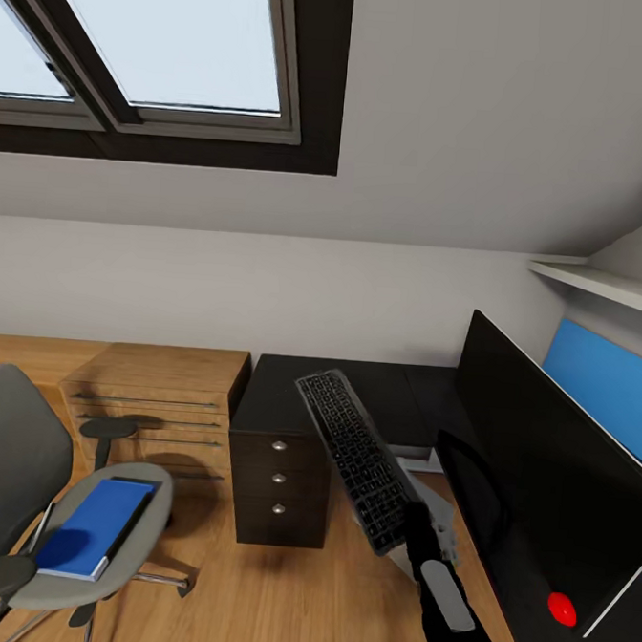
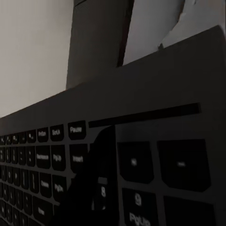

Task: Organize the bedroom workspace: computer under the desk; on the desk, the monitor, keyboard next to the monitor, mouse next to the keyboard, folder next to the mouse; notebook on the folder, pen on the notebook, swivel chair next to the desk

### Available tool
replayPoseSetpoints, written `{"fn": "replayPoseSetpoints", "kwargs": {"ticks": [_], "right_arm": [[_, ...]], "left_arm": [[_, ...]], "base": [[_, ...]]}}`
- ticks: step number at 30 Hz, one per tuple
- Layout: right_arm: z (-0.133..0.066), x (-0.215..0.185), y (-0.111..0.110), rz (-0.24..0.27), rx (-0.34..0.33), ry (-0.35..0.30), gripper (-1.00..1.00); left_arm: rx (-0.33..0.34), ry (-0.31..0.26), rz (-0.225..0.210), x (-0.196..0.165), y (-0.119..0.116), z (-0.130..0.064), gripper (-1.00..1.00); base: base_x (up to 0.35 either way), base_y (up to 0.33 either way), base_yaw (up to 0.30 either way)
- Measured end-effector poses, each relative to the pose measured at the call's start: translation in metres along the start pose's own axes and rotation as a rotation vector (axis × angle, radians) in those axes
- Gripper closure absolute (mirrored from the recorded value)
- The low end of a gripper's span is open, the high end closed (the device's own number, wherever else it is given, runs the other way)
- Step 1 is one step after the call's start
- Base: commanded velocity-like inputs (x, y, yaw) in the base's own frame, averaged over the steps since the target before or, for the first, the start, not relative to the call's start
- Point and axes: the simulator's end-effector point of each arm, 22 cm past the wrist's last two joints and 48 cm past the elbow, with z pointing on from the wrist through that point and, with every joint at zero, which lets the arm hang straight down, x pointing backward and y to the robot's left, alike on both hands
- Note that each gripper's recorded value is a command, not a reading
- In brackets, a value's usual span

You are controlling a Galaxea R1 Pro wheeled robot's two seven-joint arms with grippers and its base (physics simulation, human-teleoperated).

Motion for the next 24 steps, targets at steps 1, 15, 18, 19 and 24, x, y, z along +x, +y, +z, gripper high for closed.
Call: {"fn": "replayPoseSetpoints", "kwargs": {"ticks": [1, 15, 18, 19, 24], "right_arm": [[0.000, 0.000, -0.003, 0.028, 0.013, -0.001, 1.00], [-0.001, 0.005, -0.018, 0.212, 0.079, 0.000, 1.00], [-0.001, 0.005, -0.015, 0.214, 0.068, 0.002, 1.00], [-0.001, 0.005, -0.013, 0.215, 0.060, 0.002, 1.00], [-0.001, 0.006, -0.010, 0.217, 0.043, 0.003, 1.00]], "left_arm": [[0.000, 0.000, 0.000, 0.000, 0.000, 0.000, -1.00], [0.001, -0.001, 0.001, 0.000, -0.001, 0.000, -1.00], [0.001, -0.001, 0.001, 0.000, 0.000, 0.000, -1.00], [0.001, -0.001, 0.001, 0.000, 0.000, 0.000, -1.00], [0.000, -0.001, 0.000, 0.000, 0.000, 0.000, -1.00]], "base": [[0.002, 0.000, 0.000], [0.000, 0.000, 0.000], [0.000, 0.000, 0.000], [0.000, 0.000, 0.000], [0.000, 0.000, 0.000]]}}
